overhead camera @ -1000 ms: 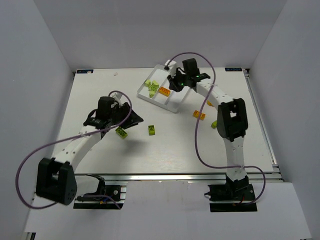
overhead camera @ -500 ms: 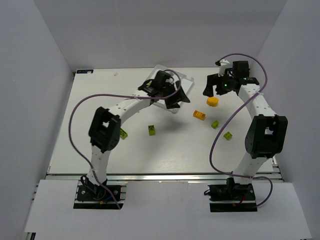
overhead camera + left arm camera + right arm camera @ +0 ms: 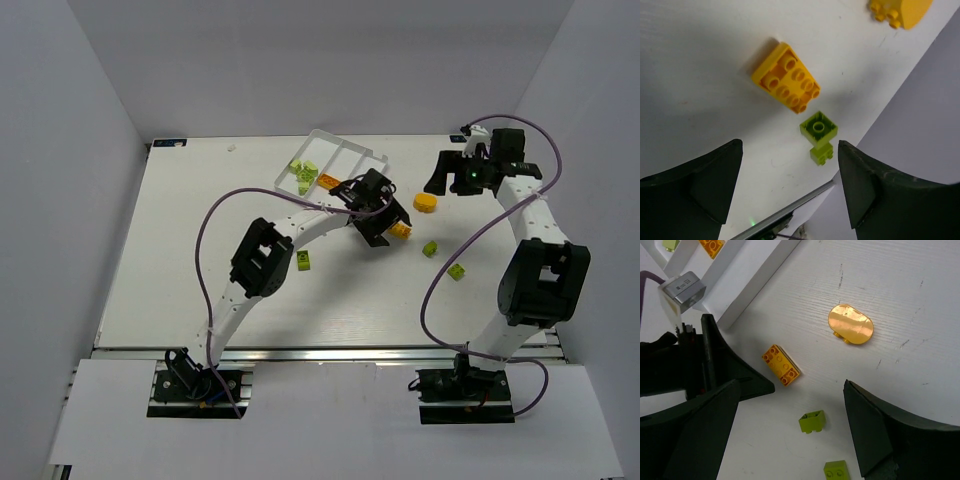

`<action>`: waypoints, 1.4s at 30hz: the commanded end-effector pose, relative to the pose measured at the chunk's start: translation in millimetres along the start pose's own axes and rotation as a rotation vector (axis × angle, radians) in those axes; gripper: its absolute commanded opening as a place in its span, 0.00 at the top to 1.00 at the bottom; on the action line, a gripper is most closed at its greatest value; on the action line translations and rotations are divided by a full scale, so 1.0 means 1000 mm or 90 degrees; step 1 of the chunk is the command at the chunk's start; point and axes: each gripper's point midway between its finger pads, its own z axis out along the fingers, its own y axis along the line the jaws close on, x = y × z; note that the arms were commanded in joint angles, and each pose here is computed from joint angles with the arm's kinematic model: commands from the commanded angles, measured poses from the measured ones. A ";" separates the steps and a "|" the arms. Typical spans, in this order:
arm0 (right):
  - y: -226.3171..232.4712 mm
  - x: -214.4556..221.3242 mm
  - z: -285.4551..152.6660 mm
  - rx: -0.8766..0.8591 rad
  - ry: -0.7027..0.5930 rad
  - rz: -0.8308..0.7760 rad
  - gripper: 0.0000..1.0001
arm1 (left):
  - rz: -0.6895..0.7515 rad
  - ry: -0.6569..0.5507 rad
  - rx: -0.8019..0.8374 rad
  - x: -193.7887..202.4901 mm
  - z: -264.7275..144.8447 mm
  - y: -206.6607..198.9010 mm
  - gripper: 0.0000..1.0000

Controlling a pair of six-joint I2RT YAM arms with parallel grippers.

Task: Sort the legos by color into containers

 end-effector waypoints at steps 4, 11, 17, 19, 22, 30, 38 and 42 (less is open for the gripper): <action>0.012 -0.005 -0.018 -0.025 -0.045 -0.004 0.11 | -0.076 -0.071 0.041 -0.020 0.003 -0.029 0.14; 0.014 0.008 -0.021 -0.038 -0.056 -0.002 0.11 | -0.070 -0.100 0.022 -0.030 0.015 -0.022 0.15; 0.015 0.014 -0.020 -0.048 -0.055 -0.002 0.11 | 0.021 -0.108 -0.032 -0.026 0.013 -0.001 0.18; 0.015 0.014 -0.020 -0.050 -0.058 -0.003 0.11 | 0.044 -0.131 -0.055 -0.032 0.013 0.008 0.18; 0.017 0.015 -0.019 -0.058 -0.056 0.003 0.12 | 0.073 -0.133 -0.078 -0.034 0.014 0.018 0.18; 0.021 0.023 -0.020 -0.068 -0.054 -0.009 0.13 | 0.079 -0.128 -0.098 -0.033 0.021 0.030 0.25; 0.056 0.050 -0.023 -0.259 -0.052 -0.259 0.11 | 0.226 -0.166 -0.025 -0.023 -0.044 -0.016 0.21; 0.053 0.047 -0.011 -0.275 -0.057 -0.309 0.24 | 0.244 -0.197 -0.039 -0.018 -0.110 -0.001 0.59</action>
